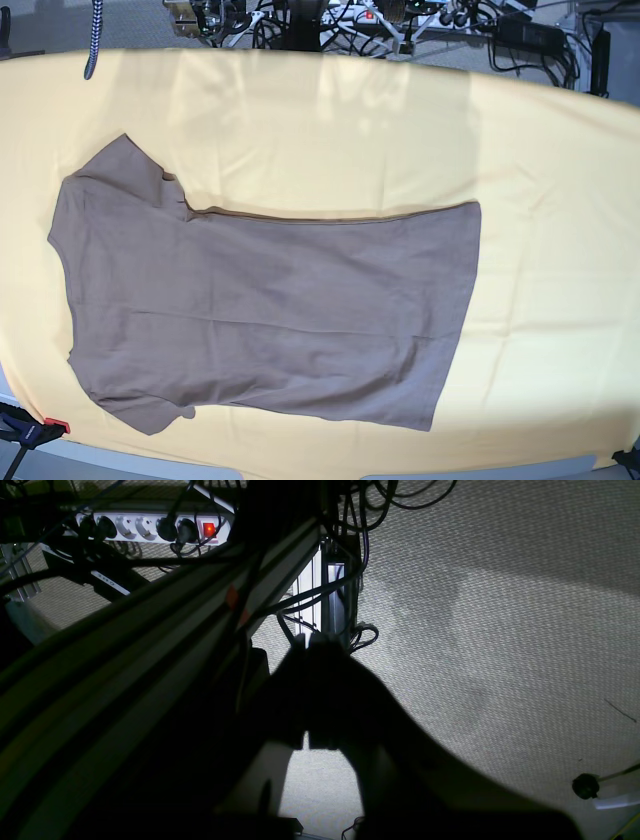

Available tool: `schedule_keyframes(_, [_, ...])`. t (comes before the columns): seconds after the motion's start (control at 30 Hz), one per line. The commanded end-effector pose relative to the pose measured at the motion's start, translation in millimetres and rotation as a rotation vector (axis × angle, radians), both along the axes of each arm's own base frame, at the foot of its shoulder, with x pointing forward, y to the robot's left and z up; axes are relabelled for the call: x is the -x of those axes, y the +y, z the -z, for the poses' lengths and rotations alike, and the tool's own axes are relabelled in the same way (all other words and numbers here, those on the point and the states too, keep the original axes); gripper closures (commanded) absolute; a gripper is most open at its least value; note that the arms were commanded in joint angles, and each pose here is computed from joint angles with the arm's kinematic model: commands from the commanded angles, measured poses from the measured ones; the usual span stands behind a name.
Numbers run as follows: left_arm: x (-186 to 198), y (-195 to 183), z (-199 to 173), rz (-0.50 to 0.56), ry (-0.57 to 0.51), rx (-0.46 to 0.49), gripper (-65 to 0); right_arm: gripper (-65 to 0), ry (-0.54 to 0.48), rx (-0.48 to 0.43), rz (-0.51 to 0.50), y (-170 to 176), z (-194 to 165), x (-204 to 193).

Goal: Fold the T-shirt properly

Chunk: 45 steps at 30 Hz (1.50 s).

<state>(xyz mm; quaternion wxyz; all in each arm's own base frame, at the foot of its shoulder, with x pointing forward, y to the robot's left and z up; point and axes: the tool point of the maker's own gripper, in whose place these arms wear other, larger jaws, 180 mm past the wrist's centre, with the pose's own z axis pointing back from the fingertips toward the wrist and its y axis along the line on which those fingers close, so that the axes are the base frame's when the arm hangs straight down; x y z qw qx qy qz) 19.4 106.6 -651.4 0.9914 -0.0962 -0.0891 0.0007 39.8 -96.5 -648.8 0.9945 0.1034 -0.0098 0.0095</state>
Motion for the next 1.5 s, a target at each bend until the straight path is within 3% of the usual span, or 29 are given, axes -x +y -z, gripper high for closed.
schedule_keyframes(0.0, [-2.9, -2.4, -1.2, -0.004, -0.016, 0.012, 0.0, 0.0, -0.012, -0.003, -0.001, -1.2, -0.8, -3.6])
schedule_keyframes(0.4, [6.7, -0.8, 0.4, 0.009, 0.036, 0.009, 0.0, 0.0, 0.022, -0.010, -0.016, -0.6, -0.9, 5.3])
schedule_keyframes(0.5, [20.0, 1.7, -1.4, 0.062, 0.092, 0.024, 0.0, 0.0, 0.112, -0.077, -0.060, 8.5, -4.4, 31.8])
schedule_keyframes(0.63, [34.8, 13.1, -12.2, 0.094, 0.089, 0.024, 0.0, 0.0, 0.177, -0.131, -0.083, 10.0, -10.2, 76.6])
schedule_keyframes(0.77, [60.3, 23.4, -32.2, 0.104, 0.116, 0.035, 0.0, 0.0, 0.276, -0.202, -0.063, 9.4, -30.0, 125.9])
schedule_keyframes(0.87, [82.1, 39.6, -55.3, 0.120, 0.112, 0.038, 0.0, 0.0, 0.294, -0.251, -0.028, 10.1, -52.3, 153.5])
schedule_keyframes(1.0, [107.6, 46.9, -96.5, 0.146, 0.147, 0.086, 0.0, 0.0, 0.253, -0.309, -0.065, 4.2, -93.8, 180.6])
schedule_keyframes(1.13, [106.0, 48.4, -143.1, 0.220, 0.082, 0.118, 0.0, 0.0, 0.189, -0.320, -0.150, -7.3, -145.2, 192.6])
schedule_keyframes(1.3, [72.7, 64.2, -199.8, 0.257, -0.044, 0.081, 0.0, 0.0, 0.072, -0.282, -0.292, -16.8, -209.8, 180.6])
schedule_keyframes(1.47, [15.1, 72.1, -262.6, 0.302, -0.240, 0.055, 0.0, 0.0, -0.115, -0.169, -0.399, -29.0, -264.8, 128.9])
